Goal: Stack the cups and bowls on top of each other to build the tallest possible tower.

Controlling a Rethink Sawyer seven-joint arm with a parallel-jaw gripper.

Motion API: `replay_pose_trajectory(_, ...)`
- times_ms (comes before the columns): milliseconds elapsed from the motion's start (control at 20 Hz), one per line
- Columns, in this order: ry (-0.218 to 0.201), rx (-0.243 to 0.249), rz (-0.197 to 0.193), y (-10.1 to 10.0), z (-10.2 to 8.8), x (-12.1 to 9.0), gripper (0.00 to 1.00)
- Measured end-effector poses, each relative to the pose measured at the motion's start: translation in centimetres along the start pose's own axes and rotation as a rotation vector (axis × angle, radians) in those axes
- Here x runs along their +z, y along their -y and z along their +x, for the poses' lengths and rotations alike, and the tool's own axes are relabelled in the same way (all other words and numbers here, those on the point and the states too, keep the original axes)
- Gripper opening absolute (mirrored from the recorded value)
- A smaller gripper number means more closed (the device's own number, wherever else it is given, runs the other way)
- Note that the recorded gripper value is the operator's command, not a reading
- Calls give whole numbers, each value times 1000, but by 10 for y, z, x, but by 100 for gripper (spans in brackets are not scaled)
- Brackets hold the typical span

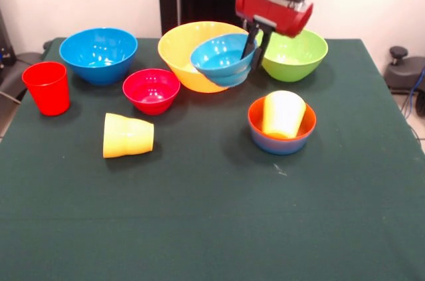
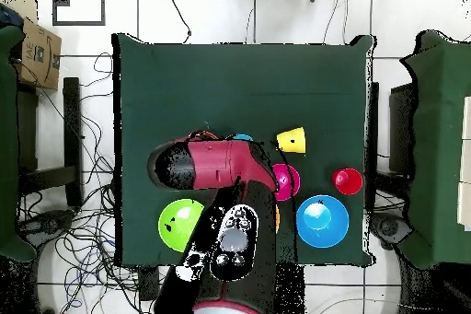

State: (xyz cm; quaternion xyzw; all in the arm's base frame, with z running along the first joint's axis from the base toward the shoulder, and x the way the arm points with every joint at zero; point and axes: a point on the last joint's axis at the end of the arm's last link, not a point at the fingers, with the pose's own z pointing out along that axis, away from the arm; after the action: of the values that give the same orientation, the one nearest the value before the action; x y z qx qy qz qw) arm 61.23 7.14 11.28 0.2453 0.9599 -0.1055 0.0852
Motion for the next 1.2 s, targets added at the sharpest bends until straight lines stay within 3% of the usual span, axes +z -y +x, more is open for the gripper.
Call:
replay_pose_trajectory(450,8,-9,-3,-12,-3,-18,0)
replay_pose_trajectory(1000,3,-53,-5,-48,15,-8,0)
replay_pose_trajectory(1200,-11,-60,6,-51,21,4,0)
